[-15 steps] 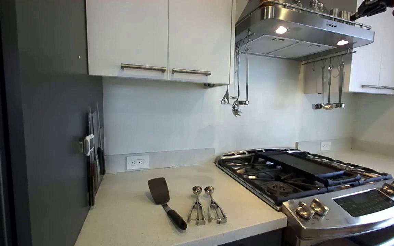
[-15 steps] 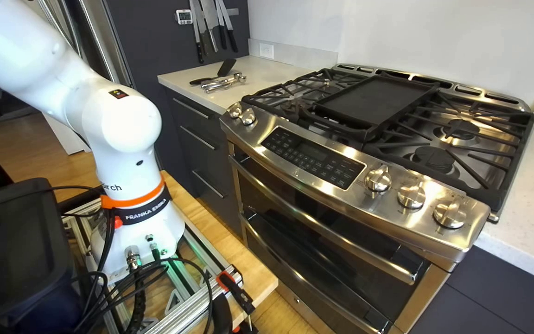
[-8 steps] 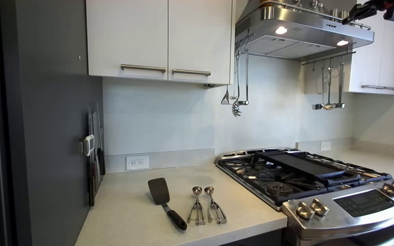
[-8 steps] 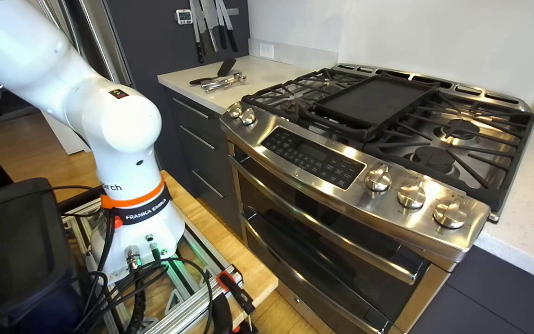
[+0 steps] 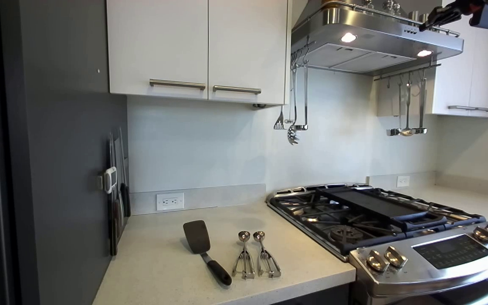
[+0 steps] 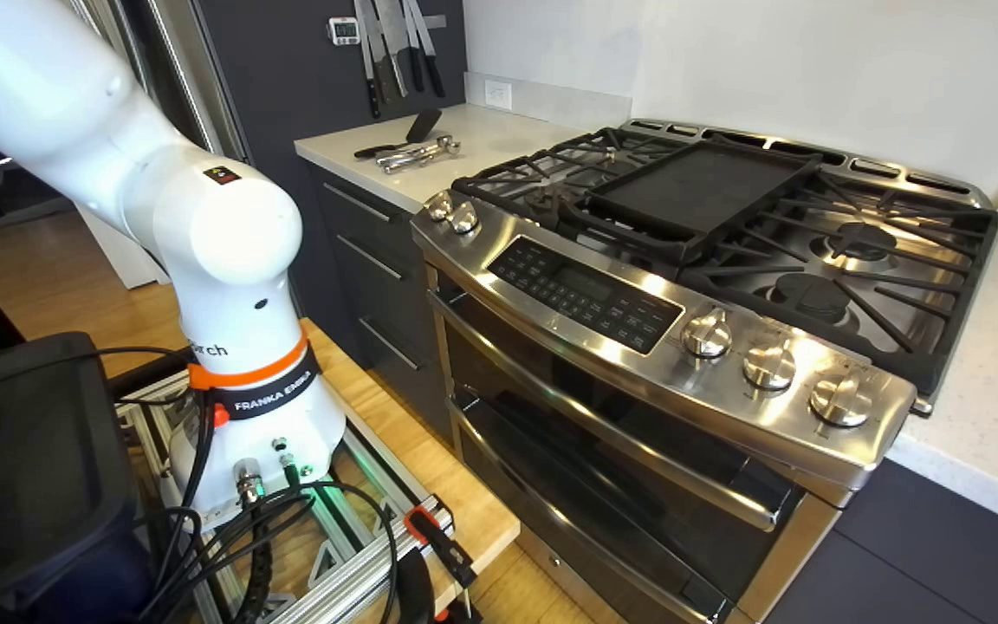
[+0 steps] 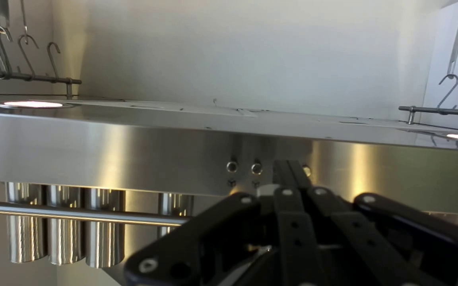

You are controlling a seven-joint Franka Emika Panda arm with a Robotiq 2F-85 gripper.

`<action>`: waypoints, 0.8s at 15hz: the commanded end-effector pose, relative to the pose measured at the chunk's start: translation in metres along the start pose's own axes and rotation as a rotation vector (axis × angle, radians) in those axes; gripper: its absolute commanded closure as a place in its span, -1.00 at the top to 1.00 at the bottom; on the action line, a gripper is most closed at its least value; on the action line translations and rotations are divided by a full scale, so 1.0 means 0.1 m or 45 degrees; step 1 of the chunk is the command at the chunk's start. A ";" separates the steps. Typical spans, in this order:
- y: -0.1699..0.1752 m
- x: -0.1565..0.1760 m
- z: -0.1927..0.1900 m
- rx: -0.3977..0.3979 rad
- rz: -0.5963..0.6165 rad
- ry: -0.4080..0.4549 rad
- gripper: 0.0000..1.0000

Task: Push the second button above the stove

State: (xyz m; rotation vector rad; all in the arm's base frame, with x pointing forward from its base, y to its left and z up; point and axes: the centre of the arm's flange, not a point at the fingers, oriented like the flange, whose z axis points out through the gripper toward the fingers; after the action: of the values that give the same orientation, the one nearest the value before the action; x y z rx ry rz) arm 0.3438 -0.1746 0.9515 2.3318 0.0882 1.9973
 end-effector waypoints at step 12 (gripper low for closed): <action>0.03 0.03 0.21 0.012 -0.003 0.095 -1.00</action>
State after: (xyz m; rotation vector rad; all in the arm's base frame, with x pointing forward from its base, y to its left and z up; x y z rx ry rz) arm 0.3600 -0.1741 0.9507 2.2883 0.0836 2.0456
